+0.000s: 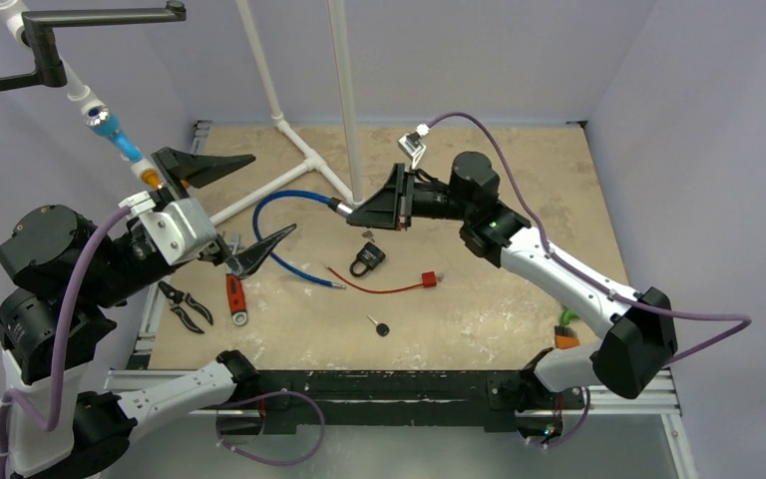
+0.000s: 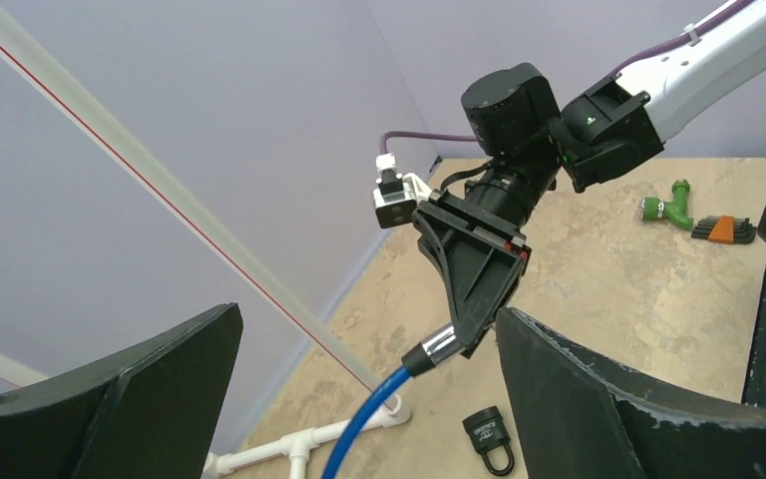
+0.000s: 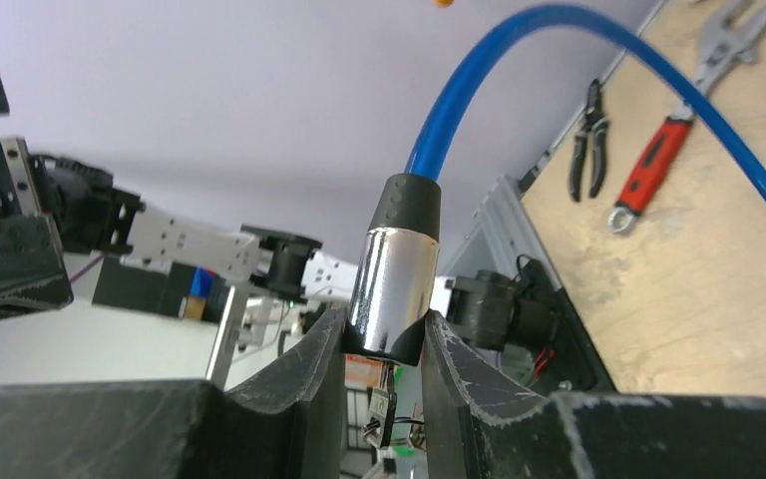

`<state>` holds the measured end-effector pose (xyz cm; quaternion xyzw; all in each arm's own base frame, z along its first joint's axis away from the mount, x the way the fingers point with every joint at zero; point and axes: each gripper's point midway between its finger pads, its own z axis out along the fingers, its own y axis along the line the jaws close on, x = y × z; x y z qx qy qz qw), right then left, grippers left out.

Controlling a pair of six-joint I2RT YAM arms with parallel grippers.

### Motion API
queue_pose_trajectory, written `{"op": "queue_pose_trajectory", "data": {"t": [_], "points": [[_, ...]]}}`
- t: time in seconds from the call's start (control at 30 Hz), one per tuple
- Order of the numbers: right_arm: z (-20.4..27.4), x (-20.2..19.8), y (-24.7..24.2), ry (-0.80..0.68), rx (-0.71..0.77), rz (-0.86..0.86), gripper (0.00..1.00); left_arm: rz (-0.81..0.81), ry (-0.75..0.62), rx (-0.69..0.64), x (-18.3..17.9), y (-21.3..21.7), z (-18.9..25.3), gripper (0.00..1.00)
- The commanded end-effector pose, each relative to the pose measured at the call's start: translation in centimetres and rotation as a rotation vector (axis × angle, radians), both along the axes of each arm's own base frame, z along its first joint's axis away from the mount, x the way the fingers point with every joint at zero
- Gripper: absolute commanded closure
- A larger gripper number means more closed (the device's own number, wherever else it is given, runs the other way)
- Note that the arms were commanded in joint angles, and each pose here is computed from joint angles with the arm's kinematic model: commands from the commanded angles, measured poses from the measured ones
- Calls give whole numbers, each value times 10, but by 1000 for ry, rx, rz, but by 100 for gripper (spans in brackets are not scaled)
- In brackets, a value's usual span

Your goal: Unlock with the key

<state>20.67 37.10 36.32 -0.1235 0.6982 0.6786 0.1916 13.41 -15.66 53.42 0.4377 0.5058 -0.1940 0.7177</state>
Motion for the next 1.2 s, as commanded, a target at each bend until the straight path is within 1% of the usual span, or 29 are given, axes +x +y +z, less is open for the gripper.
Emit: {"op": "queue_pose_trajectory", "data": {"t": [0.0,0.13,0.23,0.33,0.47,0.57,0.7,0.8,1.0,1.07,1.17], "points": [[39,22,-29,-77,164,-145,100,-1,1,-49,2,-2,10,0],[16,46,-43,-11,175,-234,100,-16,-3,-50,-2,-2,12,2],[-7,56,-50,28,149,-264,100,-27,-6,-38,-3,-4,9,4],[-35,59,-58,57,94,-277,100,-38,-6,-35,-4,-5,7,5],[-55,46,-68,59,40,-270,100,-49,-1,-27,-4,-8,4,7],[-71,35,-75,38,-42,-268,100,-58,2,-22,-4,-10,2,9],[-98,19,-81,46,-141,-218,100,-66,9,-20,-4,-12,-1,9],[-117,17,-86,52,-222,-211,100,-71,16,-18,-4,-14,-2,9],[-127,31,-106,-9,-373,-326,100,-81,18,-16,-6,-13,-3,9],[-136,36,-119,-38,-469,-377,100,-84,22,-9,-6,-14,-6,9],[-143,33,-134,-49,-549,-414,100,-93,29,1,-6,-15,-11,8]]}}
